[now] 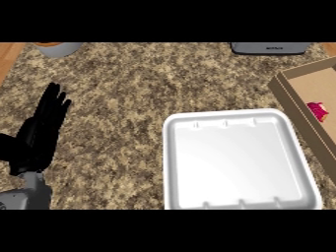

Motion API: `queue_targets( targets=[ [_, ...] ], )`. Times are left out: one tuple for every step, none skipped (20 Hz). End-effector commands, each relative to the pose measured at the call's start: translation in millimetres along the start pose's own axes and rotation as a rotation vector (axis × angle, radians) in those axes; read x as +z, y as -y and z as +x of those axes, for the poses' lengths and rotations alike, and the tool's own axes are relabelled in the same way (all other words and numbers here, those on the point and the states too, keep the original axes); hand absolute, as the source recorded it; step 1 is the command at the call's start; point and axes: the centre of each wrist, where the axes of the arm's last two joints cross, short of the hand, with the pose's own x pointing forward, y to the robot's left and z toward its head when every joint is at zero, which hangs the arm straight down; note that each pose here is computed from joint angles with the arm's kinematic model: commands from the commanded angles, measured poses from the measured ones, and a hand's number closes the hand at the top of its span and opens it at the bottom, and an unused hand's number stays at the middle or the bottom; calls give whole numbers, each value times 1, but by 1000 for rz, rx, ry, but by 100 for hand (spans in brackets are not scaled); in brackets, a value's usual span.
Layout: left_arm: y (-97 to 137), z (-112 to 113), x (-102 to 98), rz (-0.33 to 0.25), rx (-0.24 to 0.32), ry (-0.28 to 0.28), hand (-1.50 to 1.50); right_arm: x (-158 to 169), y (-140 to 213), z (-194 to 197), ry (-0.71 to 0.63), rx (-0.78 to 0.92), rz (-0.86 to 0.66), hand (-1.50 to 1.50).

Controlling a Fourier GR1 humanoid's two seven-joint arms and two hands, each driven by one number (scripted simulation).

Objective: Pick the cupcake from the tray and place it in the cardboard box

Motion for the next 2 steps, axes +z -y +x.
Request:
queue_targets(
  targets=[
    [1, -2, -18, -9, 4, -1, 0, 18, 25, -22, 6, -2, -28, -150],
    [3, -12, -11, 1, 2, 8, 0, 9, 36, -13, 7, -8, -24, -150]
  ],
)
